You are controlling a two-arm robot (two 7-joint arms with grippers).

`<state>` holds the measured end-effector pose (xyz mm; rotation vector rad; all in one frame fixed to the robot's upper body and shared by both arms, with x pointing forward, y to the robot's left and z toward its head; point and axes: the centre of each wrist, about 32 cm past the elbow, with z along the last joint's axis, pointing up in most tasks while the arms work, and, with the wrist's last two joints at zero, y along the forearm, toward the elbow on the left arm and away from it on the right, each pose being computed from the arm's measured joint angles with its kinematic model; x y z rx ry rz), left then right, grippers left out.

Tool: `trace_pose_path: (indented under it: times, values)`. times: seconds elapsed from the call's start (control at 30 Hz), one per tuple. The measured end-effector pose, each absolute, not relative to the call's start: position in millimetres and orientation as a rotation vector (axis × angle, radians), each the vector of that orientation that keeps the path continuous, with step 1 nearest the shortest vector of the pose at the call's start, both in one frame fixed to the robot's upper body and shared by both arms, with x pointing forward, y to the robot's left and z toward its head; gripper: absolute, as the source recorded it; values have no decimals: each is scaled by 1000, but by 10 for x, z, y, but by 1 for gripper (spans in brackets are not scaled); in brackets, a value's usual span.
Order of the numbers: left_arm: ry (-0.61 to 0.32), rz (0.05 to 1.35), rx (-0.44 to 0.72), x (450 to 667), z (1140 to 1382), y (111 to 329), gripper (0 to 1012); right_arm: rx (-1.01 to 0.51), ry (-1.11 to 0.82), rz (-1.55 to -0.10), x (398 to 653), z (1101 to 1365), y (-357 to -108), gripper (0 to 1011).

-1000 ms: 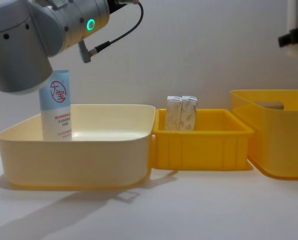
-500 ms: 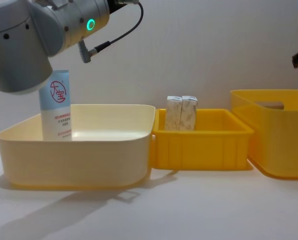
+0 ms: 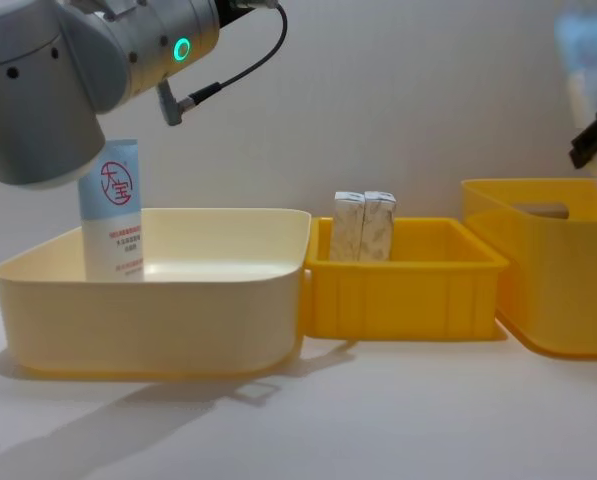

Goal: Bimanual collaborative sorting of washing and personal care products

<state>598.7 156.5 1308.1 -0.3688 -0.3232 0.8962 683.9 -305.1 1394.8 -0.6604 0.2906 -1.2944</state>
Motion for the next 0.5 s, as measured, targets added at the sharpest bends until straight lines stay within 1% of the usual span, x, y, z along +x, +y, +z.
trace_pose_path:
  times: [0.03, 0.07, 0.1, 0.2, 0.23, 0.27, 0.3, 0.37, 0.5]
  values:
    - [-323, 896, -369, 5987, 13081, 1566, 1003, -669, 299, -1286, 6854, 13964, -3056, 738]
    - [-323, 896, -369, 5987, 13081, 1565, 1003, -675, 308, -1275, 6866, 13974, -3058, 748]
    - [-323, 896, -369, 5987, 13081, 1566, 1003, -689, 328, -1252, 6893, 13992, -3065, 797]
    - [-323, 896, -369, 5987, 13081, 1566, 1003, -714, 365, -1207, 6950, 14039, -3080, 847]
    - [-323, 896, -369, 5987, 13081, 1565, 1003, -721, 371, -1201, 6964, 14046, -3083, 898]
    - [-323, 896, -369, 5987, 13081, 1566, 1003, -727, 380, -1192, 6976, 14057, -3085, 913]
    - [-323, 896, -369, 5987, 13081, 1565, 1003, -735, 398, -1169, 7000, 14073, -3090, 959]
    - [-323, 896, -369, 5987, 13081, 1566, 1003, -748, 420, -1146, 7033, 14105, -3101, 1000]
    - [-323, 896, -369, 5987, 13081, 1566, 1003, -762, 450, -1117, 7070, 14139, -3119, 1001]
